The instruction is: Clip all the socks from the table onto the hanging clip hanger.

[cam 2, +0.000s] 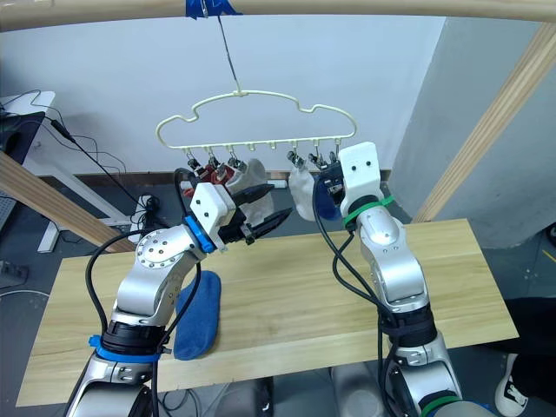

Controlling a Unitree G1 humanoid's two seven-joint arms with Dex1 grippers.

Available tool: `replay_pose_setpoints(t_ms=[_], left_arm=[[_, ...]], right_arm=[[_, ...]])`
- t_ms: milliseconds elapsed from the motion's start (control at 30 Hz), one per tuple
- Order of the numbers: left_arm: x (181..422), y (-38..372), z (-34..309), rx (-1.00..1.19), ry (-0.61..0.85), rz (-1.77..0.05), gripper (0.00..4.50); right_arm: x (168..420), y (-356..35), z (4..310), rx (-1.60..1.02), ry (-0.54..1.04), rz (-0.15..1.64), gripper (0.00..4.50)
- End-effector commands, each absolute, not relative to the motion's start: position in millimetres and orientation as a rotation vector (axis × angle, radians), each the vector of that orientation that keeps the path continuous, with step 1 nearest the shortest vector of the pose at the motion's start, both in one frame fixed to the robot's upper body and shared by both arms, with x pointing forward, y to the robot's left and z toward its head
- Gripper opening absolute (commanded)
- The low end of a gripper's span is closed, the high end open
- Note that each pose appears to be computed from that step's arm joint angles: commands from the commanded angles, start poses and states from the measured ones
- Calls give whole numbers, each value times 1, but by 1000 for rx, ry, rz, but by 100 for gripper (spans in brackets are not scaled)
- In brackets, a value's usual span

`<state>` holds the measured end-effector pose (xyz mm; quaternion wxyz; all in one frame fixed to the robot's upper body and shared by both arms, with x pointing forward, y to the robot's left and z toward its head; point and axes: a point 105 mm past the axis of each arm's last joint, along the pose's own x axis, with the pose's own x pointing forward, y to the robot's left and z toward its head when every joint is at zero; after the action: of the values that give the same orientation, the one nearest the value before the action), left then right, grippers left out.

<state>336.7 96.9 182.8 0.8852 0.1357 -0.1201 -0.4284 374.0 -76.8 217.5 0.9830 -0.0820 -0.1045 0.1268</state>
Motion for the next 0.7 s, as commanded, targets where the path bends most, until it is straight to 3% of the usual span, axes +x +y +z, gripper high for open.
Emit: replay_pose_setpoints(t_ms=[33, 700], left_arm=[[331, 95, 190, 307, -293, -899, 304], [330, 90, 188, 317, -293, -914, 304]], right_arm=[[371, -83, 235, -160, -280, 214, 252], [375, -82, 230, -49, -205, 246, 252]])
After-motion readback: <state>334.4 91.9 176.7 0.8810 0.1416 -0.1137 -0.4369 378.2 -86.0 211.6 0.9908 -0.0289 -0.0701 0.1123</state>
